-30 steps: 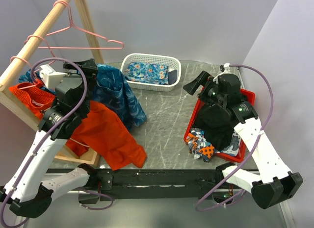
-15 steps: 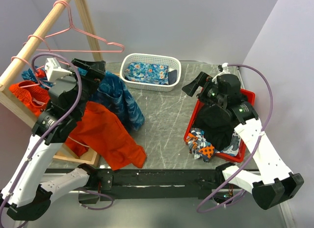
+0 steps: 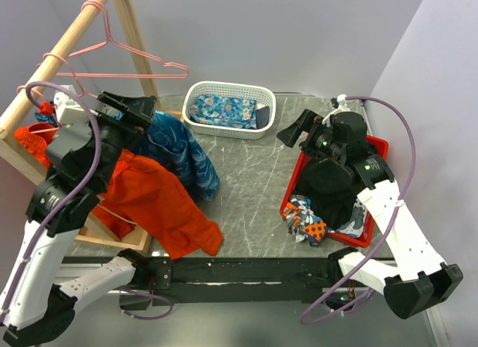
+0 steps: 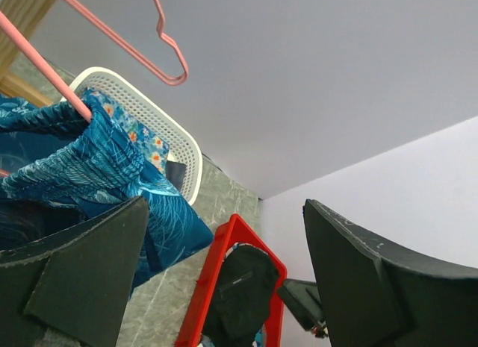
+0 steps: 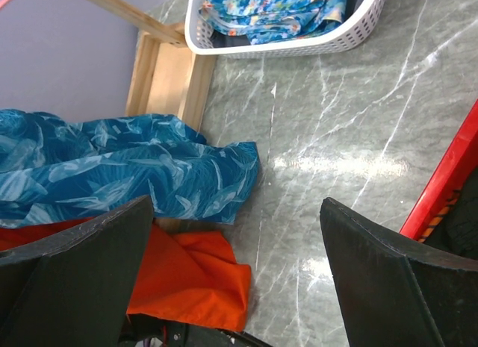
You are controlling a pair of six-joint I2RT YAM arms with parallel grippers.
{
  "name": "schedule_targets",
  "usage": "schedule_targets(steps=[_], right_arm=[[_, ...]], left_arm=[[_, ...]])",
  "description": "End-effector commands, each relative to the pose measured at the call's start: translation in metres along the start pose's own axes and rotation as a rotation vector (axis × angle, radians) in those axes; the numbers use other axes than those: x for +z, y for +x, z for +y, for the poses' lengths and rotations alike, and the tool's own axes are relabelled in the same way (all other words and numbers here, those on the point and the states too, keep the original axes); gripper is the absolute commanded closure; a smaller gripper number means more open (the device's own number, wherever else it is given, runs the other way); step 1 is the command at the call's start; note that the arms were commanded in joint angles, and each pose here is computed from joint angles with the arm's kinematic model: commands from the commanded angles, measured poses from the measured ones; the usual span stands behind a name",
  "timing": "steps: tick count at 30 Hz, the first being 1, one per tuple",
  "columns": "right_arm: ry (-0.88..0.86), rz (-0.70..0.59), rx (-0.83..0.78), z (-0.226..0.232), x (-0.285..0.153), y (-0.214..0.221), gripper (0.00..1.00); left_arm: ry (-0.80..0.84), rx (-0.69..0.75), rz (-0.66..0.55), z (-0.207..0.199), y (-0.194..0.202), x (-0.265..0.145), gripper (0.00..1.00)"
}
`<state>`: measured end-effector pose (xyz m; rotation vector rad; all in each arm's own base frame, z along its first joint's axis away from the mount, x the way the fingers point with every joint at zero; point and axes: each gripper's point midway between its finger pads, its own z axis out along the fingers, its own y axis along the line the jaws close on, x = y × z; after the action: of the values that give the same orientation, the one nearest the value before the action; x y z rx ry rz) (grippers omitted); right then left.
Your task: Place the shorts on the hanger
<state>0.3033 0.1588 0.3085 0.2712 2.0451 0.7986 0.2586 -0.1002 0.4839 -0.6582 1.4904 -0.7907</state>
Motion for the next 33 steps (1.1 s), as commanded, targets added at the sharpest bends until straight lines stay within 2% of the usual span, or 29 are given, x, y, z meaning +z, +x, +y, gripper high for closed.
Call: schedule_targets(steps=[1, 4, 10, 11, 13, 14, 16, 19, 23, 26, 30, 32, 33], right_arm=[[-0.05, -0.041, -0.038, 0.019, -0.013, -0.016, 0.0], [-0.041, -0.04, -0.04, 0.017, -0.014, -0.015, 0.0], [0.015, -0.117, -0.012, 0.005, -0.024, -0.022, 0.0], [0.02, -0.13, -0.006, 0.003, -0.027, -0.023, 0.0], [0.036, -0.163, 0.012, -0.003, -0.033, -0.022, 0.0], [0.035, -0.184, 0.017, -0.004, -0.04, -0.023, 0.0], [0.079, -0.204, 0.047, -0.017, -0.042, -0.018, 0.0], [0.099, -0.247, 0.09, -0.031, -0.052, -0.011, 0.0], [0.128, -0.301, 0.127, -0.05, -0.067, 0.0, 0.0], [0.169, -0.304, 0.136, -0.065, -0.071, 0.011, 0.0], [0.213, -0.293, 0.156, -0.085, -0.071, 0.029, 0.0], [0.237, -0.335, 0.18, -0.095, -0.075, 0.029, 0.0], [0.265, -0.337, 0.185, -0.105, -0.074, 0.035, 0.0]], left_arm=[[0.074, 0.034, 0.006, -0.017, -0.013, -0.017, 0.11], [0.103, 0.047, 0.019, -0.023, -0.012, -0.019, 0.12], [0.193, 0.118, 0.146, -0.055, 0.014, 0.003, 0.12], [0.199, 0.134, 0.193, -0.061, 0.033, 0.012, 0.12], [0.185, 0.172, 0.167, -0.072, 0.04, 0.017, 0.11], [0.208, 0.195, 0.22, -0.088, 0.068, 0.016, 0.1], [0.199, 0.232, 0.246, -0.094, 0.096, 0.027, 0.09], [0.189, 0.279, 0.304, -0.088, 0.15, 0.04, 0.09], [0.133, 0.411, 0.435, -0.05, 0.252, 0.045, 0.06], [0.092, 0.481, 0.51, -0.015, 0.307, 0.038, 0.02], [0.069, 0.545, 0.542, 0.025, 0.345, 0.029, 0.01], [0.066, 0.577, 0.562, 0.041, 0.362, 0.018, 0.03], [0.079, 0.564, 0.555, 0.039, 0.364, 0.017, 0.04]])
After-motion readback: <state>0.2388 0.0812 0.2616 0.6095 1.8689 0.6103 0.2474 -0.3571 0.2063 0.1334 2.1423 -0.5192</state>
